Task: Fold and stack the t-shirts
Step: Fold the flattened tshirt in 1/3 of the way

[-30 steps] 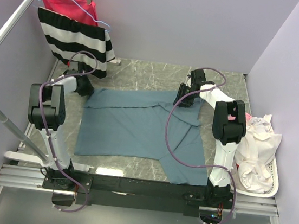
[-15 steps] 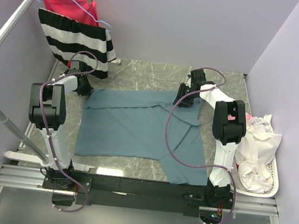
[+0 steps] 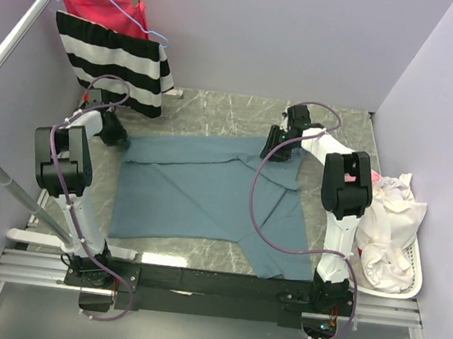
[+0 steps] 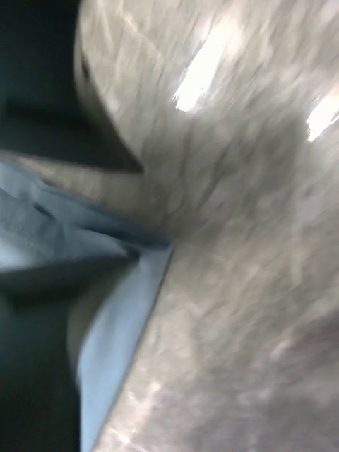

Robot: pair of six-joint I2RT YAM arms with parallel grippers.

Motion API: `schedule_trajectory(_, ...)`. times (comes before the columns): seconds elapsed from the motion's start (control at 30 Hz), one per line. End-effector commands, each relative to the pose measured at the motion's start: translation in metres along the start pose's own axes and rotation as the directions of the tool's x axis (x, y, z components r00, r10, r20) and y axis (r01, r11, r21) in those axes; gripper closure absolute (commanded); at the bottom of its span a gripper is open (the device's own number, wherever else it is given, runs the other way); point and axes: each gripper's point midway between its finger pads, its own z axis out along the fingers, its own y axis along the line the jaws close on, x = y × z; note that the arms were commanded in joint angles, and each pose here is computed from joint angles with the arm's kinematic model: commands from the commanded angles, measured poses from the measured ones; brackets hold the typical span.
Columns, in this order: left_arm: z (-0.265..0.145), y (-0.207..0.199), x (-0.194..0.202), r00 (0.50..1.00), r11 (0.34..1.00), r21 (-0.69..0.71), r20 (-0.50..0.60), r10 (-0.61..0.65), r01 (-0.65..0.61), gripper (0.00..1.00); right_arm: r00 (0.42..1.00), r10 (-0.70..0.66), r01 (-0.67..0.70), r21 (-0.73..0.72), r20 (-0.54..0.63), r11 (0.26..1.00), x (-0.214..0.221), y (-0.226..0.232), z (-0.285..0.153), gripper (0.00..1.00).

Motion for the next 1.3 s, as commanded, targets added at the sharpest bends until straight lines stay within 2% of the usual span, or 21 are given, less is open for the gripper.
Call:
schedule_trajectory(0.0,-0.027,0.015,-0.063,0.981,0.997,-0.068,0.192,-0.031,0.044,0.34,0.999,0.009,-0.003,0.105,-0.053,0.994,0.02,-0.032,0.014,0.52)
schedule_trajectory(0.03,-0.028,0.018,-0.062,0.981,0.996,-0.07,0.189,-0.039,0.053,0.21,0.999,0.009,-0.003,0.105,-0.053,0.994,0.02,-0.032,0.014,0.52)
schedule_trajectory(0.17,-0.044,0.013,-0.069,0.97,0.997,-0.033,0.236,-0.059,0.069,0.01,0.999,0.007,-0.001,0.103,-0.053,0.995,0.02,-0.032,0.014,0.52)
schedule_trajectory(0.27,-0.055,-0.007,-0.061,0.974,0.997,0.063,0.22,-0.058,0.045,0.0,0.998,-0.014,0.018,0.066,-0.06,0.998,0.022,-0.026,0.014,0.53)
schedule_trajectory(0.33,-0.06,-0.024,-0.053,0.977,0.994,0.111,0.21,-0.045,0.022,0.01,0.999,-0.037,0.036,0.028,0.021,0.999,0.007,-0.013,0.002,0.53)
schedule_trajectory(0.37,-0.065,-0.044,-0.043,0.979,0.989,0.146,0.201,-0.013,-0.017,0.01,0.999,-0.03,0.029,0.021,0.027,0.999,0.011,-0.013,-0.002,0.52)
schedule_trajectory(0.4,-0.068,-0.055,-0.037,0.981,0.986,0.161,0.195,0.014,-0.046,0.01,0.996,-0.042,0.042,0.007,0.081,0.999,-0.001,-0.003,-0.02,0.49)
schedule_trajectory(0.5,-0.075,-0.101,-0.01,0.982,0.958,0.255,0.163,0.091,-0.131,0.01,0.984,-0.055,0.053,0.016,0.169,0.998,-0.019,0.006,-0.048,0.43)
schedule_trajectory(0.6,-0.078,-0.142,0.023,0.983,0.911,0.373,0.11,0.147,-0.178,0.0,0.983,-0.059,0.046,0.079,0.173,0.996,-0.023,0.0,-0.059,0.41)
schedule_trajectory(0.67,-0.071,-0.156,0.04,0.981,0.902,0.386,0.087,0.175,-0.195,0.01,0.985,-0.063,0.045,0.113,0.163,0.993,-0.021,-0.008,-0.057,0.41)
schedule_trajectory(0.77,-0.057,-0.164,0.058,0.978,0.896,0.392,0.047,0.205,-0.207,0.0,0.989,-0.062,0.043,0.141,0.133,0.989,-0.014,-0.015,-0.053,0.41)
schedule_trajectory(1.0,-0.027,-0.146,0.076,0.976,0.923,0.327,-0.009,0.218,-0.203,0.01,0.993,-0.08,0.071,0.105,0.084,0.992,-0.006,-0.015,-0.036,0.41)
schedule_trajectory(1.27,-0.006,-0.115,0.091,0.975,0.955,0.211,-0.038,0.221,-0.209,0.0,0.987,-0.134,0.131,0.034,0.092,0.991,-0.028,0.002,-0.026,0.41)
